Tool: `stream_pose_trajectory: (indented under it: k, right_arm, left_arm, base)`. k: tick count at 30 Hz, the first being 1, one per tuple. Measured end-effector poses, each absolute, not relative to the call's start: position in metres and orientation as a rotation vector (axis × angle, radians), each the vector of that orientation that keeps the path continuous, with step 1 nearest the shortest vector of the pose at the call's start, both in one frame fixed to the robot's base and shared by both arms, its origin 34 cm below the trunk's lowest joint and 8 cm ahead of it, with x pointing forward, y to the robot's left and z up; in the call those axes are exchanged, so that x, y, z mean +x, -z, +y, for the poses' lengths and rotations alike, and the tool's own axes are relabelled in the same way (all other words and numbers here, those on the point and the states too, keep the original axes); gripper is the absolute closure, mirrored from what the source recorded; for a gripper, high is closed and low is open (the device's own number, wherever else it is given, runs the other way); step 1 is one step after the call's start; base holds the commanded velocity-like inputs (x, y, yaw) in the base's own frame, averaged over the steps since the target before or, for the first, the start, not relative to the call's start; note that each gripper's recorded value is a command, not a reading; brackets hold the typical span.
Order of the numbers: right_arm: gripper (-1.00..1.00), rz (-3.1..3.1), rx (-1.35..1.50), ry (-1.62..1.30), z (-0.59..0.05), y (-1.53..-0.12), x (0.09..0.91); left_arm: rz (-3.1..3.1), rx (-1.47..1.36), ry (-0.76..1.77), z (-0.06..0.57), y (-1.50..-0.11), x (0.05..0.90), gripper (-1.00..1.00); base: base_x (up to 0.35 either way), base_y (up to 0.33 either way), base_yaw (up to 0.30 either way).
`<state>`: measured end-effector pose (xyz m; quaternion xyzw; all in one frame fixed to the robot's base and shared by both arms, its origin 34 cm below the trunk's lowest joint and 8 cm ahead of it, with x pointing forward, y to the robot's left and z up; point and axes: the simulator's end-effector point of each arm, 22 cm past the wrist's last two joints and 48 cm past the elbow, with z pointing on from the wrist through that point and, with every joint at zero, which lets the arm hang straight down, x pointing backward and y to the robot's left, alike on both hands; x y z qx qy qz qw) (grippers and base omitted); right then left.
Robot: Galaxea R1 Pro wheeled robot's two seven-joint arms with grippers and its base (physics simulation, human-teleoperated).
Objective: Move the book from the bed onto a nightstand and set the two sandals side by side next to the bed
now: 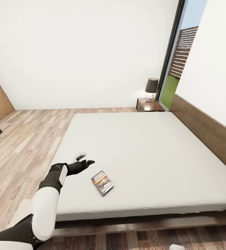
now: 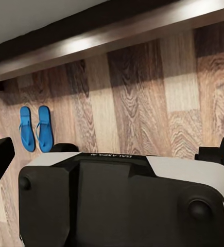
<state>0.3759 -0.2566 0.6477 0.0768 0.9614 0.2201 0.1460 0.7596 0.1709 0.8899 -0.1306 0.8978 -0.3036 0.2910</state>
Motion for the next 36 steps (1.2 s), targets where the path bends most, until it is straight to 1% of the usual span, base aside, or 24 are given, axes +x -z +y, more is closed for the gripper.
stream_pose_trajectory:
  k: [36]
  right_arm:
    - [-1.00,2.824,0.243,-0.638,-0.256,-0.633,0.355]
  left_arm:
    - [2.445,-0.379,0.813,0.170,-0.853,0.752,-1.00]
  base:
    - [0.000,0.000,0.000]
